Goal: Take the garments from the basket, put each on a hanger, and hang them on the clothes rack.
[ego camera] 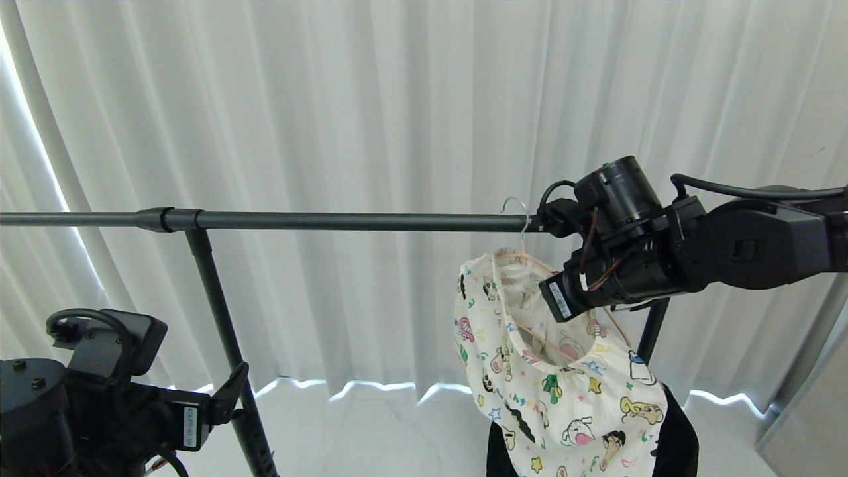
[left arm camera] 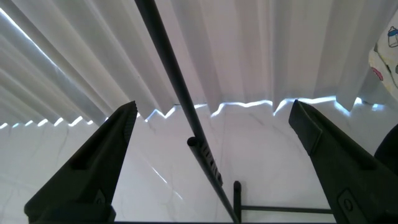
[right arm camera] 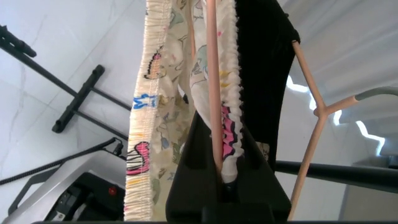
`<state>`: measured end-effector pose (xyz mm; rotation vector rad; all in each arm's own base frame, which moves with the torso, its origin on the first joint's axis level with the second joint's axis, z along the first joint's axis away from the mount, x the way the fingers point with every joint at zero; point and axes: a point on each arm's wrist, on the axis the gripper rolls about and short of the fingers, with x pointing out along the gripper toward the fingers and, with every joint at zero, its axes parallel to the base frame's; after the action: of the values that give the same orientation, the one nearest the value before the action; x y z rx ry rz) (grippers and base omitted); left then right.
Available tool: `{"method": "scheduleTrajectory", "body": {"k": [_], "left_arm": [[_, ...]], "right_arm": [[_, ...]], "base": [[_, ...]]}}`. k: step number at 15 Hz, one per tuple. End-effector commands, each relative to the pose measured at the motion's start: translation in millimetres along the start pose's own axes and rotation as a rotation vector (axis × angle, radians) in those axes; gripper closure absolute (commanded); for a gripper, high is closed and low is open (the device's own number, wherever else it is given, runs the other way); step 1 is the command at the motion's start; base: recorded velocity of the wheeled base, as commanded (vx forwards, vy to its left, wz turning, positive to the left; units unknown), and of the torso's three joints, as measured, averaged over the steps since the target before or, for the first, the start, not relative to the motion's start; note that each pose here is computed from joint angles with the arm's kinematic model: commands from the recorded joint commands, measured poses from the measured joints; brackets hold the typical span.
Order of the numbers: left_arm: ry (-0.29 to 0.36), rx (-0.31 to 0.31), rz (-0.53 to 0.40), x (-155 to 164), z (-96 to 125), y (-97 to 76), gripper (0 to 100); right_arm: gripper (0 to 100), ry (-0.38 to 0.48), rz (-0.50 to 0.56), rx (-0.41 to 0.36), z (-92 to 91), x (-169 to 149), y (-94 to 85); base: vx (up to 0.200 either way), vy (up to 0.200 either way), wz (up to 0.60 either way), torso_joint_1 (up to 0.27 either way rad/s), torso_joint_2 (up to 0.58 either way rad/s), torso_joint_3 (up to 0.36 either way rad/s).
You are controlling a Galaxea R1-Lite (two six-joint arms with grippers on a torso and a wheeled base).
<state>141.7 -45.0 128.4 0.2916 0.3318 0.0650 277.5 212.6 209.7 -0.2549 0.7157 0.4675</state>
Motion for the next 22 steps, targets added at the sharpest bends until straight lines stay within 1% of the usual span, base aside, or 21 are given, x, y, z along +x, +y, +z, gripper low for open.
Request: {"method": "scheduleTrajectory", "body": {"k": [1,2,7,9,11,13,14,15,16,18,19,20,22], "left_arm": [[0.000,0.000,0.001,0.0,0.0,0.0,0],[0.000,0.000,0.001,0.0,0.0,0.0,0],[0.000,0.000,0.001,0.0,0.0,0.0,0],[0.000,-0.001,0.002,0.1,0.0,0.2,0],[0.005,-0.004,0.004,-0.1,-1.3,0.4,0],[0.025,-0.002,0.010,-1.5,-7.7,1.4,0],[0.018,-0.004,0.011,-4.6,-8.9,2.8,0],[0.018,-0.005,0.016,-5.7,-9.8,3.5,0],[0.016,-0.011,0.028,-5.8,-9.3,5.1,0],[0.027,-0.028,0.086,-3.1,-9.3,13.4,0],[0.036,-0.035,0.108,-2.2,-10.4,16.5,0],[0.051,-0.050,0.152,-0.4,-12.3,22.8,0],[0.062,-0.065,0.190,1.0,-13.1,28.3,0]], "right_arm": [[100,-0.001,0.000,-0.001,0.1,-0.5,0.2],[0,-0.001,0.000,-0.001,0.1,-0.5,0.2],[0,-0.006,0.002,0.002,0.6,-1.1,0.2],[0,-0.021,0.003,0.004,2.3,-6.5,-0.6],[0,-0.062,0.005,0.015,5.0,-27.6,-3.7],[0,-0.069,0.012,0.085,2.5,-64.7,-8.1],[0,-0.057,0.010,0.108,-4.3,-92.8,-12.9],[0,-0.026,-0.005,0.111,-14.8,-119.7,-19.1],[0,0.002,-0.061,0.115,-26.6,-146.1,-28.5],[0,0.041,-0.230,0.134,-51.9,-186.5,-48.7],[0,0.041,-0.261,0.137,-59.3,-196.4,-54.1],[0,0.032,-0.302,0.123,-73.9,-210.9,-63.4],[0,0.025,-0.386,0.072,-90.2,-221.9,-76.4]], "base": [[0.000,0.000,0.00,0.000,0.00,0.000],[0.000,0.000,0.00,0.000,0.00,0.000],[0.000,0.000,0.00,0.000,0.00,0.000],[0.000,0.000,0.00,0.000,0.00,0.000],[0.000,0.000,0.00,0.000,0.00,0.000],[0.000,0.000,0.00,0.000,0.00,0.000],[0.000,0.000,0.00,0.000,0.00,0.000],[0.000,0.000,0.00,0.000,0.00,0.000],[0.000,0.000,0.00,0.000,0.00,0.000],[0.000,0.000,0.00,0.000,0.00,0.000],[0.000,0.000,0.00,0.000,0.00,0.000],[-0.200,0.000,0.00,0.007,0.01,0.007],[-0.200,0.000,0.00,0.010,0.01,0.005]]}}
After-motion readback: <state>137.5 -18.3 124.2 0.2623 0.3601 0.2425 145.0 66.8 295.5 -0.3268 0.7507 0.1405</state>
